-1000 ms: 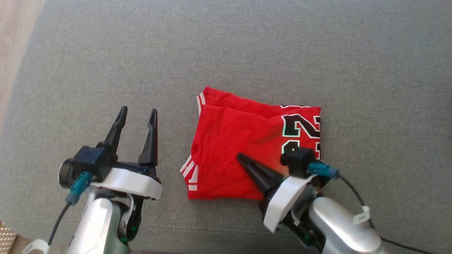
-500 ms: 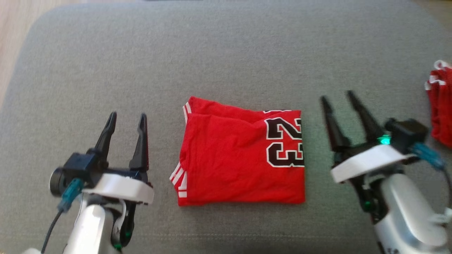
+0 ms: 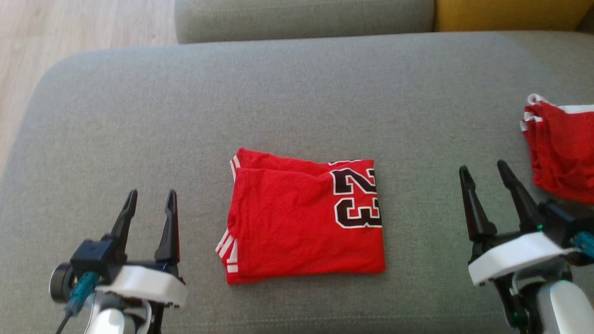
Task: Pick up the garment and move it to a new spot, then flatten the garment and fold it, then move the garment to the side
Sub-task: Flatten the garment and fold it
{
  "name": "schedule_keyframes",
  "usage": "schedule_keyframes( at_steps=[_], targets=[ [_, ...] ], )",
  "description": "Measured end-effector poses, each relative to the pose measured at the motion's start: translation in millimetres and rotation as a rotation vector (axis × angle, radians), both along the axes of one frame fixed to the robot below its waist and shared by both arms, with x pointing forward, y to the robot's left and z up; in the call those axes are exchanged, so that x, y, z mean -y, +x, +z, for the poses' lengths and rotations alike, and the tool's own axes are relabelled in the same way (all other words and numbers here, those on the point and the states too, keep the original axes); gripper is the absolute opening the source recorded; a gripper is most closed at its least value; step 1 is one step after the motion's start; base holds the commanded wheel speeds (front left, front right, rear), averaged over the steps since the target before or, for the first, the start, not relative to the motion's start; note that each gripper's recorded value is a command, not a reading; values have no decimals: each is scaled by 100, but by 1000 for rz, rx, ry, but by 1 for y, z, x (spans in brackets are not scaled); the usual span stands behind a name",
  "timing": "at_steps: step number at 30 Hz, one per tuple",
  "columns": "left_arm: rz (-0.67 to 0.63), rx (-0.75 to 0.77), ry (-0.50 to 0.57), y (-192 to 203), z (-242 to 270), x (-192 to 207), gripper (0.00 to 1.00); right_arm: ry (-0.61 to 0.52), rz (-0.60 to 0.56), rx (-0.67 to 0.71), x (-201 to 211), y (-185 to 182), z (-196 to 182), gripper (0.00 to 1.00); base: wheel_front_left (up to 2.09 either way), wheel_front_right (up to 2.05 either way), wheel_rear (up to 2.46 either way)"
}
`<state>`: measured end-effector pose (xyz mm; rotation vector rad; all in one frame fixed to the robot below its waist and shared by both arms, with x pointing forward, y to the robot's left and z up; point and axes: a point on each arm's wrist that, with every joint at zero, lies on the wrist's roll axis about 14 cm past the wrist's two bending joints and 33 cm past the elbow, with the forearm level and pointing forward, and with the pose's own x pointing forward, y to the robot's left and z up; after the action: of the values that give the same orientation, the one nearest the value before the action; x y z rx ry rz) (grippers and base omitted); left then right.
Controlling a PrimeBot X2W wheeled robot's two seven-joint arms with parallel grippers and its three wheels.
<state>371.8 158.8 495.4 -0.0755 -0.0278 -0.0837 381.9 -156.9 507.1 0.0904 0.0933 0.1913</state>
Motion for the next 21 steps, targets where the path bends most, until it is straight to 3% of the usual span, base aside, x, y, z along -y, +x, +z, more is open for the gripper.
schedule_keyframes(
  at_steps=[21],
  targets=[
    [10,-30,0,-29,-1,-5,100,-3,-23,-3,6,-38,10,100,0,0,0]
  ],
)
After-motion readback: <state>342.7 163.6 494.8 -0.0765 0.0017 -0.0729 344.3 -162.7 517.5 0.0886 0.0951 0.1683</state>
